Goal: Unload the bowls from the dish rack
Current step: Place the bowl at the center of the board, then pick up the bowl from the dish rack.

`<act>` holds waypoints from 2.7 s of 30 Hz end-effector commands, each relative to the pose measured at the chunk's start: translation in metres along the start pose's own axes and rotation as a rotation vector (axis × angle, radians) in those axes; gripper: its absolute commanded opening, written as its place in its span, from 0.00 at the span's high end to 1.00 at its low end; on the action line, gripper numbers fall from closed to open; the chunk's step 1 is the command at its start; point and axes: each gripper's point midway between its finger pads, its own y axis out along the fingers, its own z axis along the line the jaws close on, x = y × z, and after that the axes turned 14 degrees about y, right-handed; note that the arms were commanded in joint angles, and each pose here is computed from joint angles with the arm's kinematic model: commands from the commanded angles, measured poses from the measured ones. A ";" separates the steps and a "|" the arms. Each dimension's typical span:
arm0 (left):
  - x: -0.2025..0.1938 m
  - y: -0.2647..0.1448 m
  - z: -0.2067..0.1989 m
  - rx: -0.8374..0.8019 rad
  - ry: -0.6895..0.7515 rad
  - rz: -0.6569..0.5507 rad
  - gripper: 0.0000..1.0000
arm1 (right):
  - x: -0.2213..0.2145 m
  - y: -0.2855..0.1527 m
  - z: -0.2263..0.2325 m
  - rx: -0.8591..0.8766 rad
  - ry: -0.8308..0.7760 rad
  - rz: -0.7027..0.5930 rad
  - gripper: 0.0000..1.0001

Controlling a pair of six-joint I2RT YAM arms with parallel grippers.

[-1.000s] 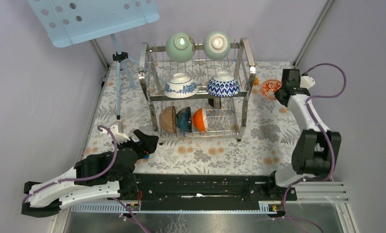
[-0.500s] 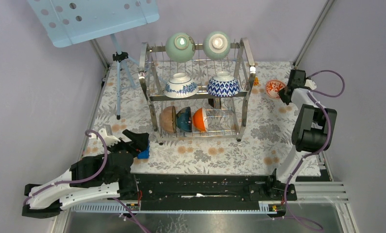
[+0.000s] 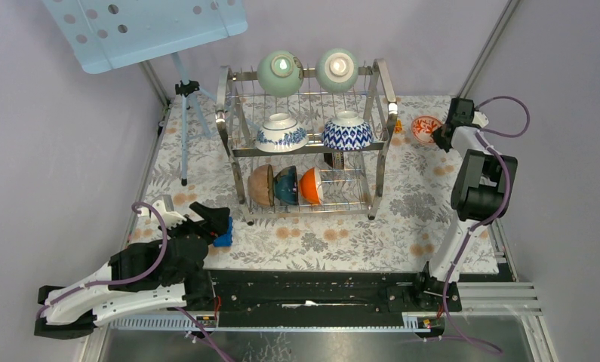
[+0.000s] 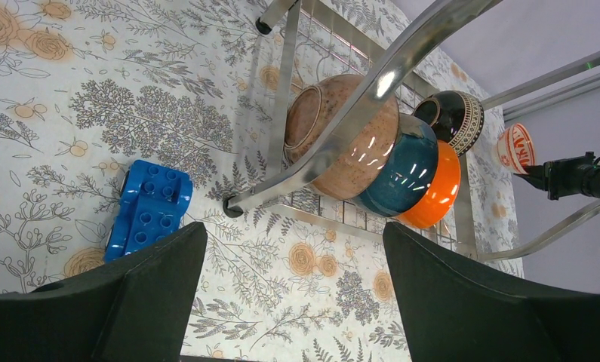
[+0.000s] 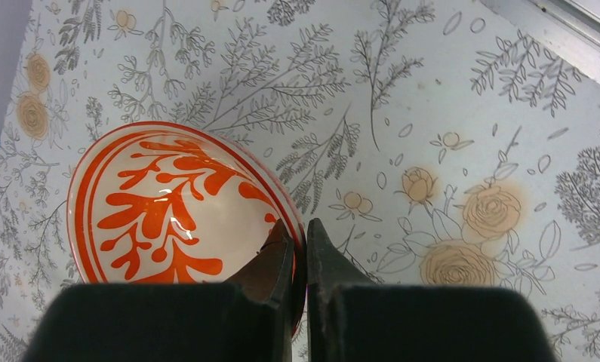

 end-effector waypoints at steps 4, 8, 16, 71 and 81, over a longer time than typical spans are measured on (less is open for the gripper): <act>0.003 0.002 0.004 0.021 0.001 -0.025 0.09 | 0.015 0.000 0.027 0.069 -0.007 -0.012 1.00; 0.003 0.002 0.004 0.021 -0.002 -0.023 0.09 | 0.013 0.006 0.023 0.050 -0.020 -0.009 1.00; 0.002 0.002 0.004 0.026 0.004 -0.026 0.09 | 0.010 0.015 0.017 0.029 -0.028 -0.003 1.00; 0.002 0.001 0.003 0.013 -0.020 -0.018 0.01 | 0.027 -0.095 0.056 0.275 -0.017 -0.052 0.10; -0.001 0.004 -0.006 0.044 0.067 0.006 0.01 | 0.010 -0.225 0.081 0.536 -0.055 -0.168 0.11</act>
